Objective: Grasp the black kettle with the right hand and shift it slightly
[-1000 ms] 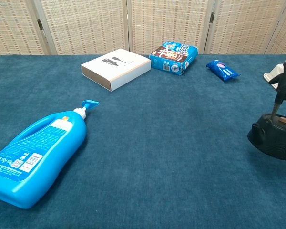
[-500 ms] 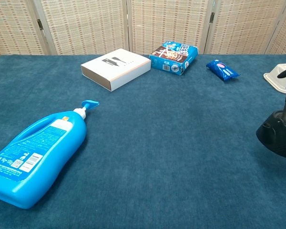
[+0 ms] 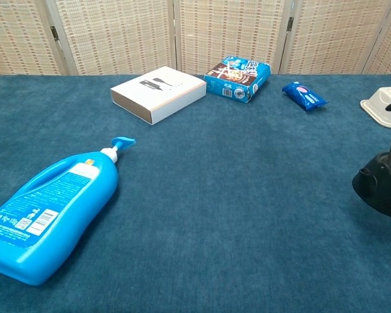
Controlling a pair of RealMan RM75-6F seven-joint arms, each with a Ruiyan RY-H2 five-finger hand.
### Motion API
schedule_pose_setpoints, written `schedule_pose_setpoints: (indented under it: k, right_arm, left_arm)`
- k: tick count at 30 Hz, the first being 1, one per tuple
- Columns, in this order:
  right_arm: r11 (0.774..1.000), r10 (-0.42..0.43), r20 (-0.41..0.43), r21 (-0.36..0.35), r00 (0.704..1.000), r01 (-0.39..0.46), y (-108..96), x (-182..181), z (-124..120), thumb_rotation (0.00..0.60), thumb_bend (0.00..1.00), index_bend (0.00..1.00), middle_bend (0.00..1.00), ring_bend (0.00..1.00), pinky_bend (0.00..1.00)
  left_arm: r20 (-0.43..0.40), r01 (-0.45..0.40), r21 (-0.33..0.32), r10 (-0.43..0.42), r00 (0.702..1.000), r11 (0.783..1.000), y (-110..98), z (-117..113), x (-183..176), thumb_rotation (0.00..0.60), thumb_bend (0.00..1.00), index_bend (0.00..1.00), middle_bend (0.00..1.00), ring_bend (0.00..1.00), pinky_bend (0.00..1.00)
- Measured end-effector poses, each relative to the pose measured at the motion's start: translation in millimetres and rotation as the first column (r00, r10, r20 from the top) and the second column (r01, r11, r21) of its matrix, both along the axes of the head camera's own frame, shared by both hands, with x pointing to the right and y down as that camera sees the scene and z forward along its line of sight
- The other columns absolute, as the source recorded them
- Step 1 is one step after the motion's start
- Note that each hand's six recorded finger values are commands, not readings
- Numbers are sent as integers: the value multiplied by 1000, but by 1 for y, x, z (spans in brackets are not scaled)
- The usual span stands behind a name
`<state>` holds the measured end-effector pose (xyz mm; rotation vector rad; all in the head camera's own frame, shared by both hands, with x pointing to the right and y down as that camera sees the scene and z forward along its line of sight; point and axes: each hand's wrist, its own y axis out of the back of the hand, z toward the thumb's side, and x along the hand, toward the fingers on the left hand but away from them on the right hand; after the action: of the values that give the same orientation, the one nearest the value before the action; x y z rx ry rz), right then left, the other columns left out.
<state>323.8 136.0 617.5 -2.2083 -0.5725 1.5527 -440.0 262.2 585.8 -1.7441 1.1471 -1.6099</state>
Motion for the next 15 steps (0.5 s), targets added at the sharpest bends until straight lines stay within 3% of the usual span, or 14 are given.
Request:
schedule_pose_setpoints:
  k: [7, 9, 15]
  right_arm:
    - [1000, 2, -12, -5, 1000, -2, 1, 1, 1, 486, 12, 1000, 984, 832, 0]
    - [1000, 2, -12, -7, 1000, -2, 1, 0, 1, 486, 66, 1000, 987, 834, 0]
    - [1000, -3, -10, 5, 1000, 3, 1, -1, 0, 486, 379, 1000, 997, 844, 0]
  left_arm:
    - [6, -3, -9, 3, 1000, 1000, 0, 0, 0, 0, 152, 189, 100, 110, 146]
    - [8, -5, -12, 5, 1000, 1000, 0, 0, 1, 0, 152, 189, 100, 110, 146]
    - [11, -8, -18, 8, 1000, 1000, 0, 1, 1, 0, 152, 188, 100, 110, 145]
